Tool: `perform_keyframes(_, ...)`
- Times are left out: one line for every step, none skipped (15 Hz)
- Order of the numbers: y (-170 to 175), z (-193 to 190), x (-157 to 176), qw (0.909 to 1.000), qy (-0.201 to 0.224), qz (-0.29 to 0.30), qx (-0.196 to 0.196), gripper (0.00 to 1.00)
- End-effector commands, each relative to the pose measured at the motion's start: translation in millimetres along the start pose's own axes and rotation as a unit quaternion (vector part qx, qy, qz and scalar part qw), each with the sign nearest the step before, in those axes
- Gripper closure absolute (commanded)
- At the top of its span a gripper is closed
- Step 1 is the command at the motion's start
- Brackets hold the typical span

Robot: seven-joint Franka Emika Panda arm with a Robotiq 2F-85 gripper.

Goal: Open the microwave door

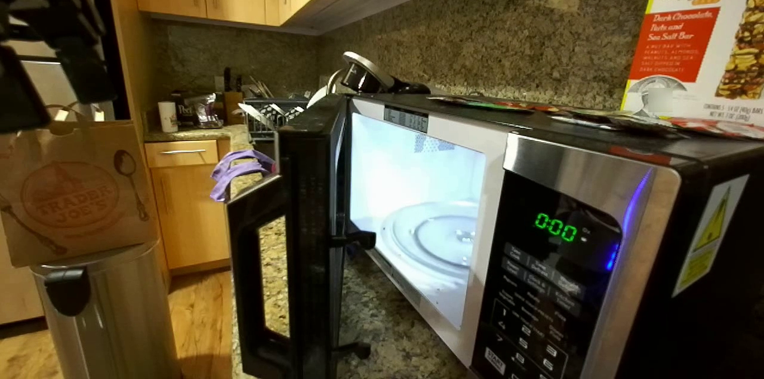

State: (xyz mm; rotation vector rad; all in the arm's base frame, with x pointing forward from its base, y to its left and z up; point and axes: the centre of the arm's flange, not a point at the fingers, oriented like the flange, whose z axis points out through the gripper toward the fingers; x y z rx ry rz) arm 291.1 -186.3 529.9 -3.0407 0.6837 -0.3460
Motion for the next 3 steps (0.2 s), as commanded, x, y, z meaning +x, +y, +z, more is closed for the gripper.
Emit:
perform_keyframes(0.0,0.0,0.0,1.0,0.0,0.0,0.0,0.0)
perform_keyframes(0.0,0.0,0.0,1.0,0.0,0.0,0.0,0.0)
perform_keyframes(0.0,0.0,0.0,1.0,0.0,0.0,0.0,0.0)
